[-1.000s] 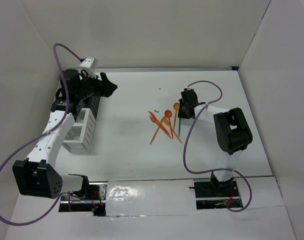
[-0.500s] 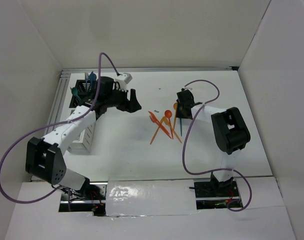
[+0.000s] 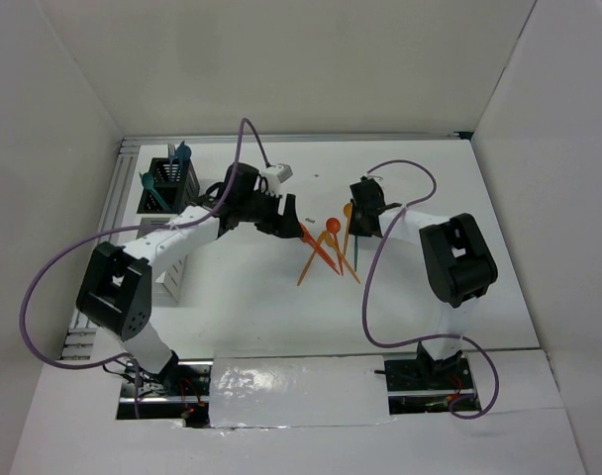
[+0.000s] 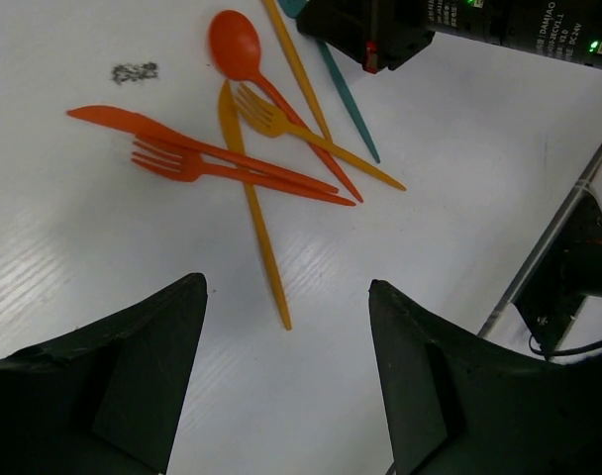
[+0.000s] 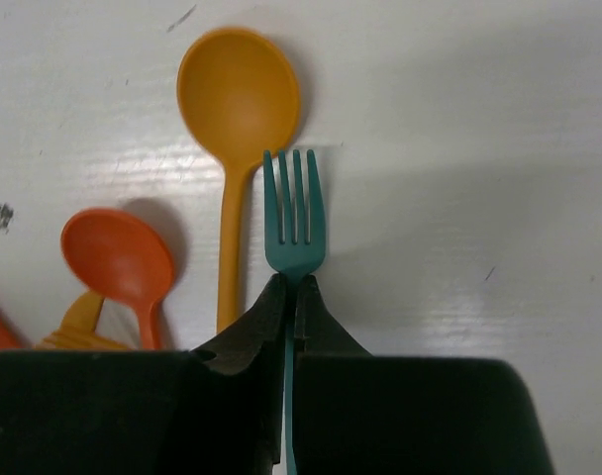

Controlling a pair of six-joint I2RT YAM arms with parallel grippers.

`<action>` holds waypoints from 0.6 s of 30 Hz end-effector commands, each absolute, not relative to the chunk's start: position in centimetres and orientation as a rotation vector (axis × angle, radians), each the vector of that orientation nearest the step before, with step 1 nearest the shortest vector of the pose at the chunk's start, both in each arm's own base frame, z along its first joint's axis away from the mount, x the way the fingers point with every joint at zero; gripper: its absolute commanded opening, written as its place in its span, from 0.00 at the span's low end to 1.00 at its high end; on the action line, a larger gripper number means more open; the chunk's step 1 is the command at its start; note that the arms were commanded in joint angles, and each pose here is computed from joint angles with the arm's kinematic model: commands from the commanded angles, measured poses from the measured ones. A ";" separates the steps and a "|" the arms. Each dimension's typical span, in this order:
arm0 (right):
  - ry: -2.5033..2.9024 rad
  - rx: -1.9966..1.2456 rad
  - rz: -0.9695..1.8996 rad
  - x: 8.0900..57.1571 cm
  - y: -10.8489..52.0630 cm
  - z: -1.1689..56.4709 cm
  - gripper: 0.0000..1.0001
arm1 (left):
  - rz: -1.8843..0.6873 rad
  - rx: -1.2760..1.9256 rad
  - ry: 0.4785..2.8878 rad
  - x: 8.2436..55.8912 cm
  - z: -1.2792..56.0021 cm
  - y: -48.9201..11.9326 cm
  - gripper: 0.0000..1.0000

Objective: Sort the eating utensils into containers

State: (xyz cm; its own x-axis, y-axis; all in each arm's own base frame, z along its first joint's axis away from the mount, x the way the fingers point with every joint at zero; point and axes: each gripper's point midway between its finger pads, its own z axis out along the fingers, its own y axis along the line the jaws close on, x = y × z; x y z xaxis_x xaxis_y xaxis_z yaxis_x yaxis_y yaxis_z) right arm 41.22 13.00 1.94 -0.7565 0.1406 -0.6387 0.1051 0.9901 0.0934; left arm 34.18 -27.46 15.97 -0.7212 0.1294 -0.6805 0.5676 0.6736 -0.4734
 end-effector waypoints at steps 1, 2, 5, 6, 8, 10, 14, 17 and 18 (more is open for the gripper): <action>2.479 0.210 0.186 39.1 14.3 3.7 0.00 | -1.100 0.645 2.170 33.9 17.2 -31.6 0.79; 2.438 0.234 0.245 39.5 15.1 5.2 0.00 | -1.148 0.685 2.149 33.4 17.3 -32.5 0.78; 2.305 0.269 0.396 40.6 16.6 10.0 0.00 | -1.189 0.723 2.100 34.0 17.2 -34.5 0.78; 2.242 0.273 0.444 41.1 17.1 12.1 0.00 | -1.205 0.733 2.077 34.0 17.4 -35.3 0.78; 2.207 0.285 0.483 41.2 17.4 13.5 0.00 | -1.228 0.741 2.062 34.2 17.3 -36.2 0.78; 2.168 0.302 0.499 41.3 17.4 14.9 0.00 | -1.240 0.748 2.052 34.5 17.1 -37.1 0.77; 2.106 0.344 0.569 40.8 17.7 16.3 0.00 | -1.236 0.719 2.027 35.6 17.2 -38.1 0.77; 2.076 0.367 0.637 40.3 18.3 17.1 0.00 | -1.244 0.720 2.021 36.2 17.1 -39.0 0.76; 2.060 0.369 0.651 40.3 18.4 17.6 0.00 | -1.231 0.711 1.998 36.9 18.3 -39.1 0.76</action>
